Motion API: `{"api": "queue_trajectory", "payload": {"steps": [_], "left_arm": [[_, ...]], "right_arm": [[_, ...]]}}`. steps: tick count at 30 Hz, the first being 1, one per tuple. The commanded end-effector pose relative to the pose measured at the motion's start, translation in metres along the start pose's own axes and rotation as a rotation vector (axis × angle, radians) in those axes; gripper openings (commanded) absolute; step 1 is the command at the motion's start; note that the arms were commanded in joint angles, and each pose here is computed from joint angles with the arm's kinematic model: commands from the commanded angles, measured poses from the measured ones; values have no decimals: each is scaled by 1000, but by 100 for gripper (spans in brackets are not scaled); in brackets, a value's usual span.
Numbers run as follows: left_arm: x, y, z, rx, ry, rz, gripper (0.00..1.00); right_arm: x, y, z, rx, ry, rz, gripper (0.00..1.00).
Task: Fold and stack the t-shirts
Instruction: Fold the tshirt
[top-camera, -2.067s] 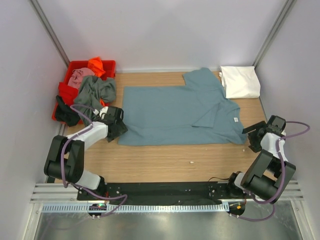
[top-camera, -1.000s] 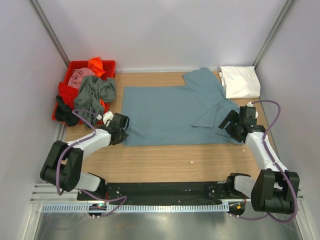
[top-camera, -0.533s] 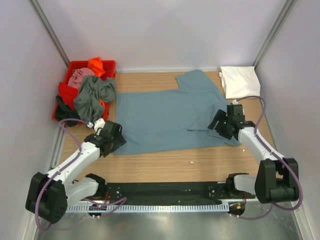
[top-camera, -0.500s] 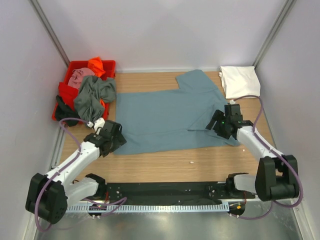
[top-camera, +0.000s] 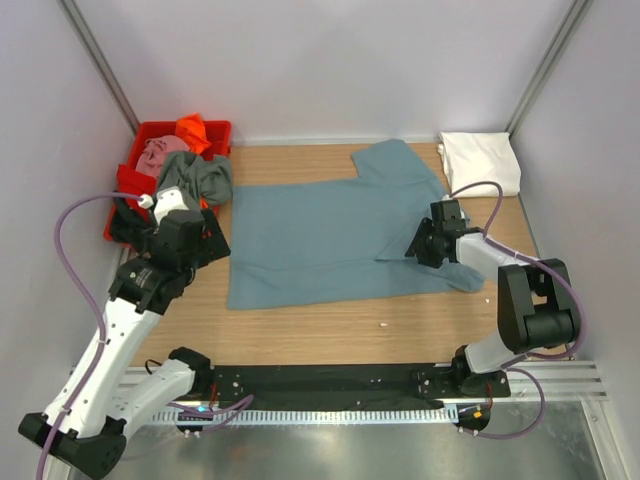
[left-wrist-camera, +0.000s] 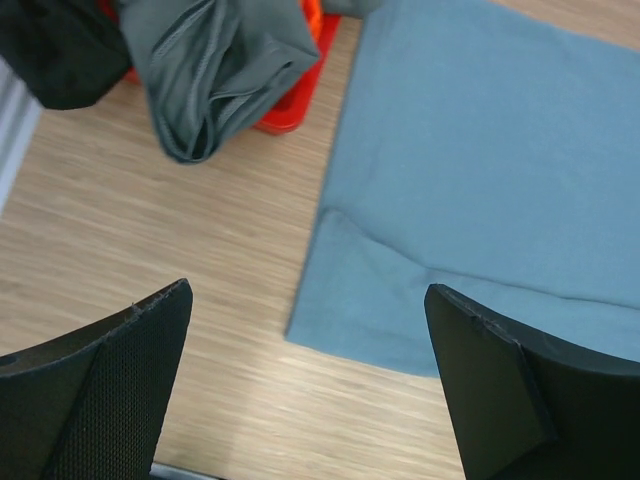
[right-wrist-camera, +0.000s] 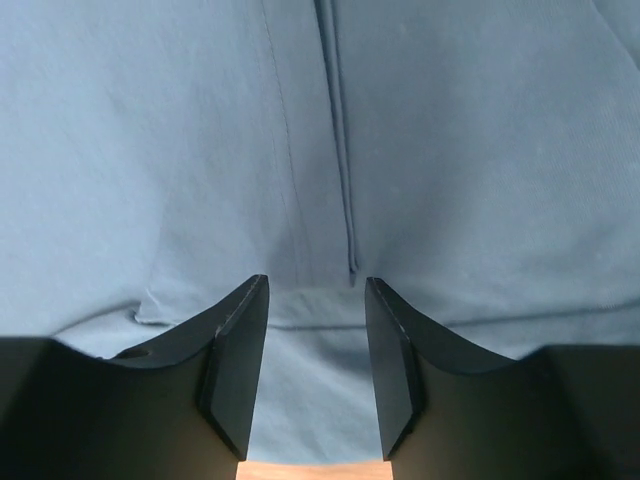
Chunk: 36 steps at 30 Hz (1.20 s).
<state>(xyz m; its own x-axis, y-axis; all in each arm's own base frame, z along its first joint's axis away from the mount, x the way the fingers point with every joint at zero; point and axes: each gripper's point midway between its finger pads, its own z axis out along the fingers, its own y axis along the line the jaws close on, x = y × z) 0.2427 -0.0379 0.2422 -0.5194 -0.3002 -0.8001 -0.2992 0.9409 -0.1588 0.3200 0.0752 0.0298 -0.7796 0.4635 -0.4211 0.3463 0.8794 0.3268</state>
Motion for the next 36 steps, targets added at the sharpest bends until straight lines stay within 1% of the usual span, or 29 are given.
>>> {"api": "queue_trajectory", "payload": {"steps": [1, 3, 6, 9, 10, 12, 15, 17, 19, 20, 21, 22, 23, 24, 25, 26, 27, 28, 29, 30, 31, 32, 33, 34, 35, 36], "left_arm": [[12, 36, 4, -142, -7, 122, 100], [6, 32, 2, -115, -38, 104, 100], [0, 39, -2, -130, -84, 81, 100], [0, 38, -3, -121, -86, 79, 100], [1, 38, -2, -124, -81, 81, 100], [3, 37, 0, -126, -69, 88, 100], [4, 36, 2, -126, -60, 93, 100], [4, 36, 2, -128, -60, 92, 100], [3, 37, 1, -130, -65, 89, 100], [4, 37, 2, -130, -62, 90, 100], [4, 37, 2, -130, -64, 90, 100], [4, 38, 2, -132, -63, 91, 100], [4, 37, 2, -130, -62, 91, 100], [4, 37, 2, -132, -61, 91, 100], [5, 38, 2, -134, -60, 93, 100], [6, 37, 3, -133, -54, 97, 100], [6, 37, 3, -134, -48, 99, 100], [3, 36, 0, -128, -51, 91, 100], [8, 37, 0, -131, -30, 100, 100], [10, 34, -6, -107, -5, 101, 100], [11, 34, -9, -92, 1, 98, 100], [15, 34, -9, -84, 15, 106, 100], [19, 34, -11, -75, 26, 110, 100], [19, 33, -13, -67, 24, 99, 100], [19, 32, -16, -51, 14, 86, 100], [19, 27, -16, -15, 5, 79, 100]], "right_arm": [[-30, 17, 3, -35, -79, 8, 47], [-29, 16, 6, -25, -74, 6, 47], [-29, 14, 9, -16, -71, 6, 43], [-29, 14, 14, -12, -61, 2, 32], [-29, 15, 16, -13, -58, 3, 21], [-34, 20, 15, -25, -69, 9, 11], [-43, 29, 13, -42, -80, 11, 6], [-50, 43, 15, -63, -87, 1, 4], [-52, 53, 18, -66, -78, -13, 3], [-62, 69, 15, -92, -95, -26, 3], [-59, 71, 22, -79, -76, -35, 3], [-71, 85, 20, -100, -98, -42, 3], [-70, 92, 22, -105, -91, -57, 3], [-68, 94, 28, -95, -73, -63, 4], [-67, 101, 31, -111, -62, -78, 7], [-71, 112, 34, -137, -55, -90, 19], [-73, 114, 37, -135, -53, -98, 32], [-85, 124, 33, -154, -72, -114, 47], [-91, 127, 32, -149, -82, -122, 56], [-96, 126, 32, -132, -87, -133, 69], [-104, 127, 33, -115, -109, -142, 72], [-122, 139, 26, -138, -148, -157, 74], [-136, 139, 23, -116, -186, -157, 76], [-147, 137, 28, -106, -198, -150, 77], [-171, 152, 18, -137, -252, -157, 77], [-182, 155, 19, -135, -267, -155, 77]]}}
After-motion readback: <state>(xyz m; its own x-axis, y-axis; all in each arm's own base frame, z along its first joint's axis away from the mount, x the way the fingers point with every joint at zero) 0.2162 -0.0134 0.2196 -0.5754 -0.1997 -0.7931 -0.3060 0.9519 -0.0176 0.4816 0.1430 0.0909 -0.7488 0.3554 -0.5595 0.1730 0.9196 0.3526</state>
